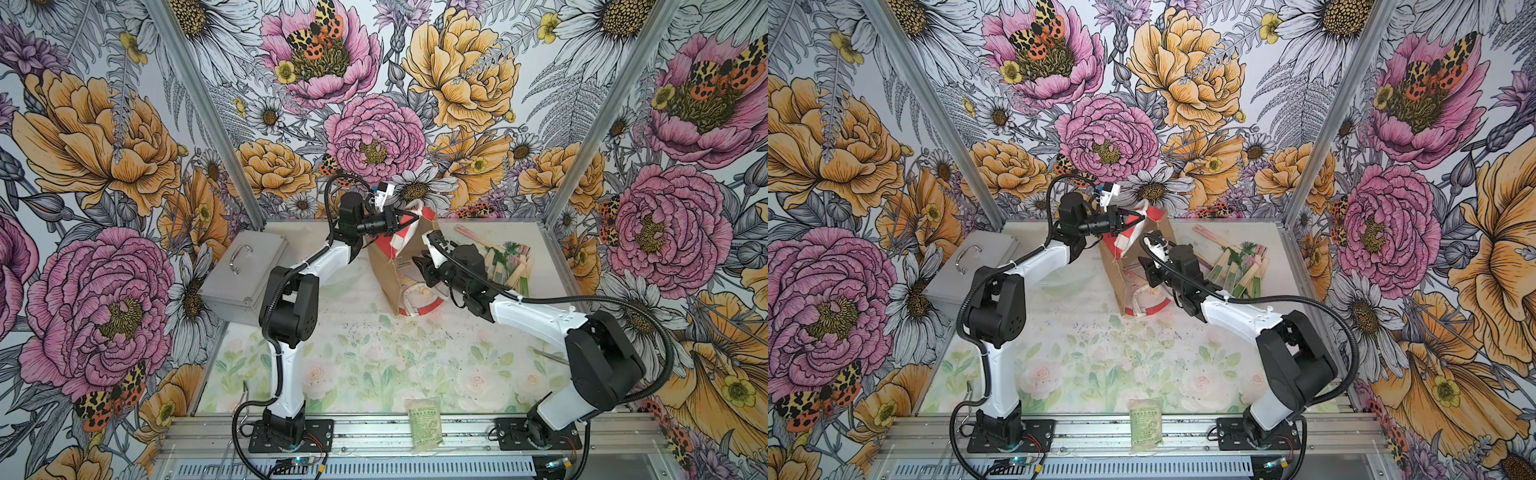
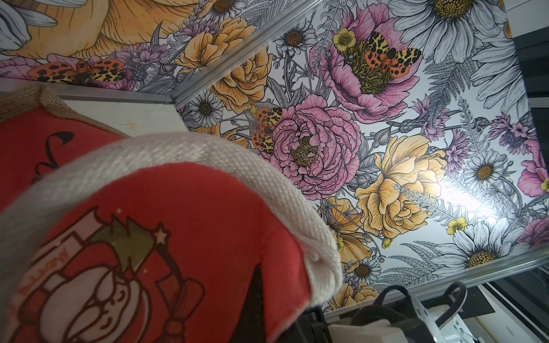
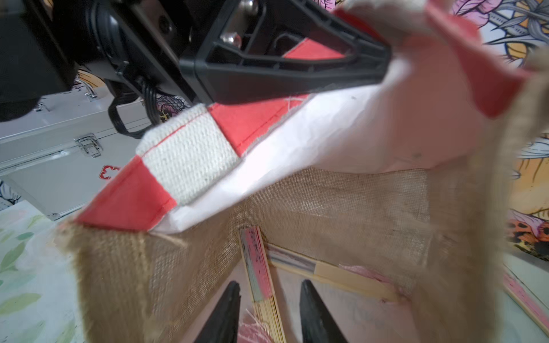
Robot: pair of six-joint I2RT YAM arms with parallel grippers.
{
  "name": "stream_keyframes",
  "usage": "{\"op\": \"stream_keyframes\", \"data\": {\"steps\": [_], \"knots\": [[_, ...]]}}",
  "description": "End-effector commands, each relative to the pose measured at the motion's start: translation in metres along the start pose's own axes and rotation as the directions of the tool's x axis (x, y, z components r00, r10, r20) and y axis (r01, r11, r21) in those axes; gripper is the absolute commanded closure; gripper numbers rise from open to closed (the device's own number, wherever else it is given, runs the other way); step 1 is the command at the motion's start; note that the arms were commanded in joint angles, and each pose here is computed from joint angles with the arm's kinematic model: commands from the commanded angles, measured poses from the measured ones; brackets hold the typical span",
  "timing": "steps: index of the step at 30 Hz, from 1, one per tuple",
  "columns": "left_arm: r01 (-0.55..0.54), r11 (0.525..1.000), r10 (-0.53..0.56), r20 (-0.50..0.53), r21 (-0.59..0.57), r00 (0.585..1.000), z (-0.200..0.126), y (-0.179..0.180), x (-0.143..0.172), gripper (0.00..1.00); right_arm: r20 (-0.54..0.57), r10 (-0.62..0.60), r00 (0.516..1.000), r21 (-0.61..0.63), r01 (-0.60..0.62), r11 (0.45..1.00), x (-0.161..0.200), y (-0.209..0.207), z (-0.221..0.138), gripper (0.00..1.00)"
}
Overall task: Take out the folding fans from the tote bags
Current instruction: Adjust the canvas bag at the center of the board.
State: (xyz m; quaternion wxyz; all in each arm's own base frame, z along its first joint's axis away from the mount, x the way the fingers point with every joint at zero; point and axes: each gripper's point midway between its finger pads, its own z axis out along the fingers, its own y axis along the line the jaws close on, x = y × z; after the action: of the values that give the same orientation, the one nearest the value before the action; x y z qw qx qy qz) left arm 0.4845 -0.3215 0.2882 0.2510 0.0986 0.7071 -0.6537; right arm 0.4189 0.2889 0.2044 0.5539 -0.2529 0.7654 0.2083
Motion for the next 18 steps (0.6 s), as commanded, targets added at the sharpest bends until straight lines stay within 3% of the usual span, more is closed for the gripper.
{"op": "stream_keyframes", "data": {"steps": [1,5,9,15,18], "knots": [[-0.014,1.000,0.014,0.017,0.003,1.000,0.005,-0.006,-0.006,1.00,0.022,0.063,0.998,0.095,-0.065,0.993,0.002,-0.014,0.025,0.65],[-0.040,0.999,0.040,-0.013,0.028,0.999,0.004,-0.014,-0.002,1.00,0.017,0.135,0.991,0.127,-0.136,0.983,0.025,-0.023,0.041,0.65],[-0.069,0.996,0.072,-0.040,0.057,0.997,-0.004,-0.024,-0.001,1.00,-0.017,0.137,0.990,0.074,-0.136,0.988,0.038,-0.015,0.051,0.63],[-0.084,0.995,0.087,-0.045,0.061,0.995,-0.012,-0.026,-0.001,1.00,-0.162,0.128,0.978,-0.073,-0.142,0.987,0.060,0.005,0.069,0.56],[-0.082,0.994,0.086,-0.062,0.071,0.994,-0.011,-0.027,0.002,1.00,-0.256,0.116,0.960,-0.089,-0.143,0.986,0.077,0.007,0.081,0.51]]}}
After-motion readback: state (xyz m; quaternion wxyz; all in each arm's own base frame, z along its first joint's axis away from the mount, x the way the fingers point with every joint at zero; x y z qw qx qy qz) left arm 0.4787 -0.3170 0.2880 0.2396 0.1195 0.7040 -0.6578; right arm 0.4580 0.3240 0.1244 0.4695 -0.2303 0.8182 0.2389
